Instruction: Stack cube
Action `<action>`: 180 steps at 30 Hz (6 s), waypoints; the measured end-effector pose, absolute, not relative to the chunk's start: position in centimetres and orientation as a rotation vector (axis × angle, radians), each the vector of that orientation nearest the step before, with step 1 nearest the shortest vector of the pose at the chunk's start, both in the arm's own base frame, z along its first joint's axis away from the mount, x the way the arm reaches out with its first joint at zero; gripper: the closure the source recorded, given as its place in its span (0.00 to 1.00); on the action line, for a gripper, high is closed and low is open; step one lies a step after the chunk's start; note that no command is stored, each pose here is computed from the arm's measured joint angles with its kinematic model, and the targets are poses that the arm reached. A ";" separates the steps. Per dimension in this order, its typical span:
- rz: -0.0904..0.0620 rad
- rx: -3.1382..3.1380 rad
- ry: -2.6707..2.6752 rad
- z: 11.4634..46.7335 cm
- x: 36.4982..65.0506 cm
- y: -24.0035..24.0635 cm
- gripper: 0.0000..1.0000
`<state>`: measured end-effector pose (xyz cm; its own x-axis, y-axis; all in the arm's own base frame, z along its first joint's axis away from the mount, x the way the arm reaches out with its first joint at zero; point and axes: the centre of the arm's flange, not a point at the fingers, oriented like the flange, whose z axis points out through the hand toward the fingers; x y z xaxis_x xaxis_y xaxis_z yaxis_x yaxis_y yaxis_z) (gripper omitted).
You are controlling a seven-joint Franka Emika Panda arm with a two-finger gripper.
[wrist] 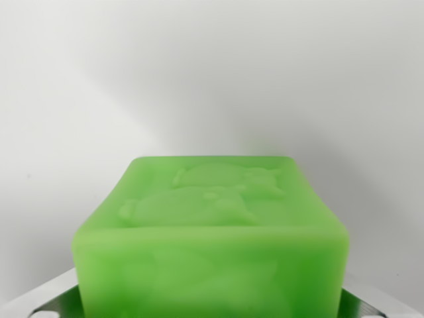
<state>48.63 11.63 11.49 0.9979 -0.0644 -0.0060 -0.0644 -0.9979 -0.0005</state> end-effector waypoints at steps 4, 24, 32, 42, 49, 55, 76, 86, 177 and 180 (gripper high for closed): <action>0.009 -3.139 0.101 11.5 48.6 11.6 1.00; 0.005 -3.141 0.099 12.7 48.7 11.6 1.00; 0.002 -3.141 0.099 14.1 48.8 11.6 1.00; 0.000 -3.142 0.099 16.3 48.7 11.7 1.00; -0.003 -3.142 0.100 18.2 48.8 11.7 1.00; -0.004 -3.142 0.101 19.9 48.8 11.7 1.00; -0.002 -3.142 0.104 23.6 48.4 10.0 1.00; -0.004 -3.142 0.107 24.3 48.0 8.4 1.00; -0.004 -3.136 0.159 29.8 44.2 -8.3 1.00; -0.004 -3.136 0.161 29.9 44.1 -8.8 1.00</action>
<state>44.10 -8.78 29.93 0.9947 -0.1025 0.0026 -0.1025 -0.9947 -0.0016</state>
